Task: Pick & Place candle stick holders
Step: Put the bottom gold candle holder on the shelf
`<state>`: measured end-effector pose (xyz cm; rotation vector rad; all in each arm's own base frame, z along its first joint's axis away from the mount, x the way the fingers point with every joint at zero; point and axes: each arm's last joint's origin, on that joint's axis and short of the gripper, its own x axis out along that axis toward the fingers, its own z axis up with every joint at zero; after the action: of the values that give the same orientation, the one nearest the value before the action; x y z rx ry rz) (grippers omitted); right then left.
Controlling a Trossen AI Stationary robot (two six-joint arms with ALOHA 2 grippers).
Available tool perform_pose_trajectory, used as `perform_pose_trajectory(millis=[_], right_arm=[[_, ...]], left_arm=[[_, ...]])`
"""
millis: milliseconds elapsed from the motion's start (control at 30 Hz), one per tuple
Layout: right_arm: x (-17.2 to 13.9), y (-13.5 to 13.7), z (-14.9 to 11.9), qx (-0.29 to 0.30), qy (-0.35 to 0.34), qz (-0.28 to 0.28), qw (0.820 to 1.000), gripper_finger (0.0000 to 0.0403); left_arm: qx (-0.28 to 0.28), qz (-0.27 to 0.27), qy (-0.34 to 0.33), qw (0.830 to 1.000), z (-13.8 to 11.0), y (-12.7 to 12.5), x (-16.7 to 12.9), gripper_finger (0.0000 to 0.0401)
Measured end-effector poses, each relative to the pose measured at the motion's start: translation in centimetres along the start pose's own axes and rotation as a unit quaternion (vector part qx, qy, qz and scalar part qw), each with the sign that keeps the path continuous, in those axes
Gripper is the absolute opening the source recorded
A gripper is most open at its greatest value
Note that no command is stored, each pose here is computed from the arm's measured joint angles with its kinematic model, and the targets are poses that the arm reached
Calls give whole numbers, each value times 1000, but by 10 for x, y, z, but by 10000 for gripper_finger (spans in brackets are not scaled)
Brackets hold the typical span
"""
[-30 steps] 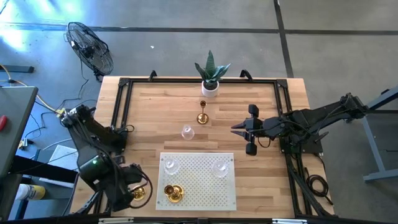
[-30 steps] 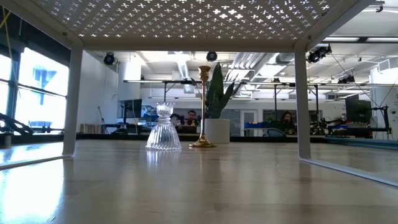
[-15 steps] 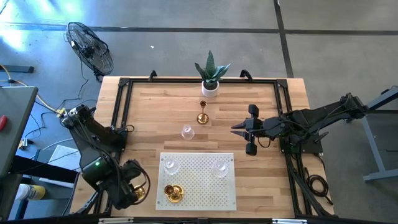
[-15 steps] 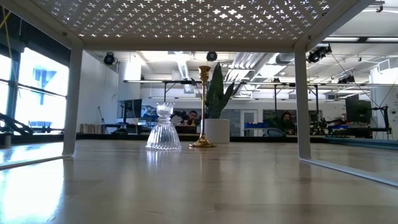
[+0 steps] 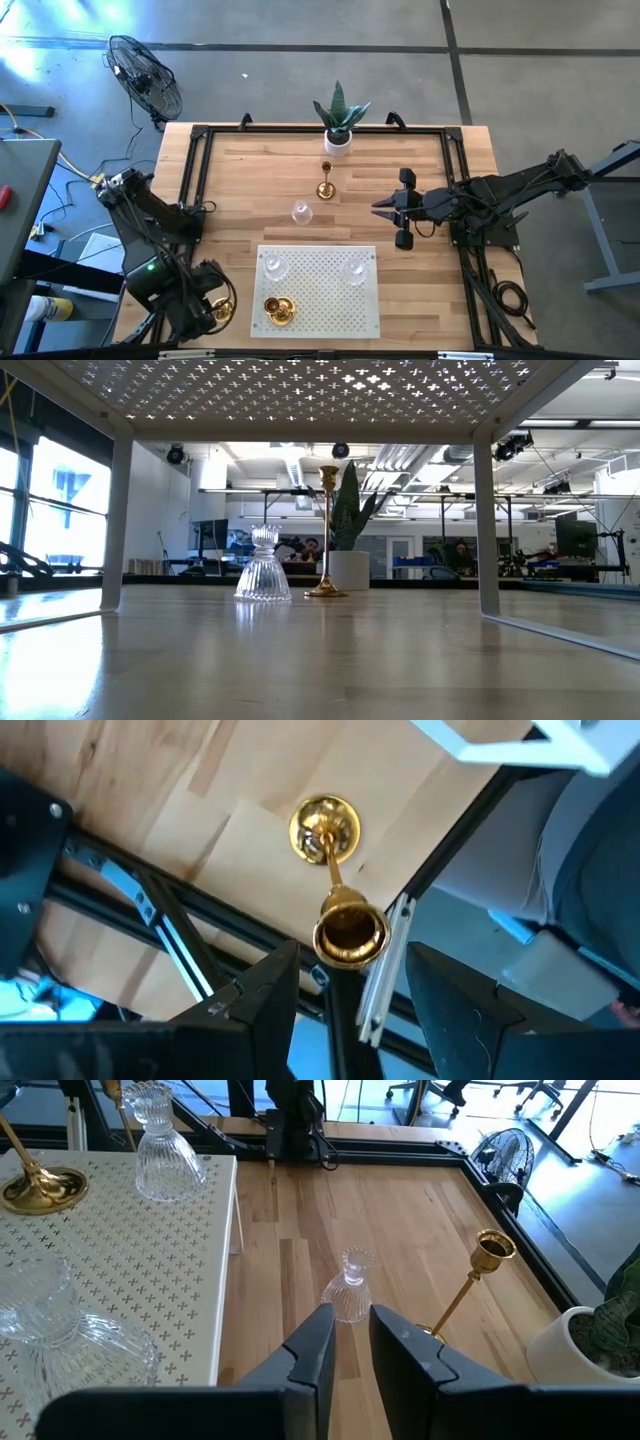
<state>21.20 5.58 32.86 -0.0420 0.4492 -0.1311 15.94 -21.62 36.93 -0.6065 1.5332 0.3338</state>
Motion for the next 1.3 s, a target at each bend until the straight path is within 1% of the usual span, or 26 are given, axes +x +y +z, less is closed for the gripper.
perform_pose_trajectory(millis=[233, 300, 367, 433, 733, 867, 1033, 1300], right_arm=[[0, 0, 0, 0, -1, 1, 1000, 57], [0, 0, 1, 2, -4, 1, 1000, 58], [0, 0, 1, 2, -4, 1, 1000, 59], [0, 0, 1, 1, -4, 1, 1000, 59], [0, 0, 1, 1, -4, 1, 1000, 55], [0, 0, 2, 2, -7, 1, 1000, 56], [0, 0, 2, 2, -7, 2, 1000, 56], [0, 0, 2, 2, -7, 2, 1000, 55]], left_arm=[[-33, 3, -4, 999, 1, 0, 2, 179], [-46, 16, 17, 999, 0, 1, 7, 179], [-48, 27, 49, 997, -2, 2, 13, 179], [-49, 37, 63, 996, -2, 3, 18, 179], [-33, 39, 47, 998, 0, 3, 19, 179], [-44, 39, 43, 997, 0, 3, 19, 179], [-51, 39, 19, 998, 1, 3, 19, 179], [-58, 64, 53, 995, 0, 7, 31, 179]])
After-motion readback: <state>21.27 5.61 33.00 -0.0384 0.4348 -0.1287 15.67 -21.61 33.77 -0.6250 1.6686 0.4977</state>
